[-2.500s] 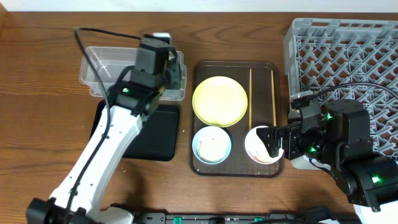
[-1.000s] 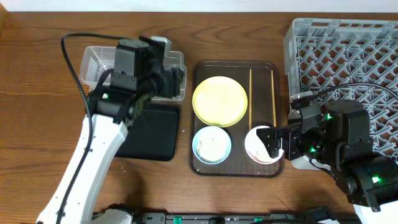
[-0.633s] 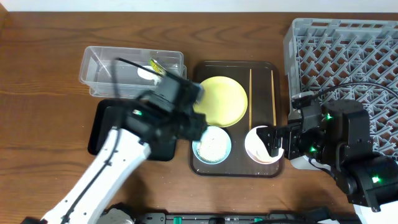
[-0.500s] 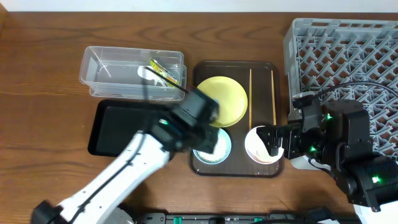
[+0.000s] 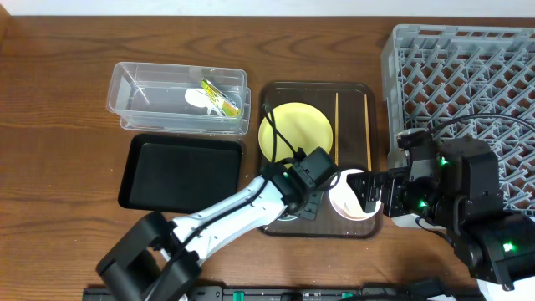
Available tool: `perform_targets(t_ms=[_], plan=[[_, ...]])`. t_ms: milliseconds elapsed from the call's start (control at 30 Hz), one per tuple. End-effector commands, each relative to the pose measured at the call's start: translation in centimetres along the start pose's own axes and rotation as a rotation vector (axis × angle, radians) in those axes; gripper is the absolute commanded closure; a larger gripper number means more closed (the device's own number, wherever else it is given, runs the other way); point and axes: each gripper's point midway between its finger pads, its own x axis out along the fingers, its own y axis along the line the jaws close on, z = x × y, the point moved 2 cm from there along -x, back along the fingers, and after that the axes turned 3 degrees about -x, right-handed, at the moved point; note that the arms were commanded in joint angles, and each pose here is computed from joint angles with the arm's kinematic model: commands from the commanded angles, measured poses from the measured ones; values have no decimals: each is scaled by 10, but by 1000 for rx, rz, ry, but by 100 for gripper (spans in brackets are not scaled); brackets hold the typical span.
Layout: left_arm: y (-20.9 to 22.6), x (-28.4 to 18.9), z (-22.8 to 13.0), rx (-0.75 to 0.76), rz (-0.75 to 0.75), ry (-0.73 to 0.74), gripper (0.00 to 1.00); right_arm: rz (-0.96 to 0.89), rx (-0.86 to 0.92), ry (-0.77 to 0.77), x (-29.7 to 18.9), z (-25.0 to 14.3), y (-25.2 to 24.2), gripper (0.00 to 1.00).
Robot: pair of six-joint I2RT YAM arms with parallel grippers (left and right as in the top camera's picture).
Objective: Sort waste into correct bins and load items into the dishwasher rack
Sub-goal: 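Grasp the blue rice bowl with the left gripper, then tip the blue bowl over the black tray to pour out rice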
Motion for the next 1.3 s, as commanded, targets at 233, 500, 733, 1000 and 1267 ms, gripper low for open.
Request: perform_targets(t_ms=[233,500,733,1000,1267], plan=[[0,26,-9,4,41,48,94,-1,2,-16,-5,3,2,1],[14,-23,12,-65,5,-27,94,-1,1,-15,-5,3,2,1],[21,-96,33,-101,-266,-109,94,-1,-1,-15,-5,3,2,1],[73,-142,34,-163,-497,-103,94,-5,-1,-16,-5,3,2,1],[126,-149,27,-263,-800,-175,94,-5,-1,-16,-5,3,2,1]])
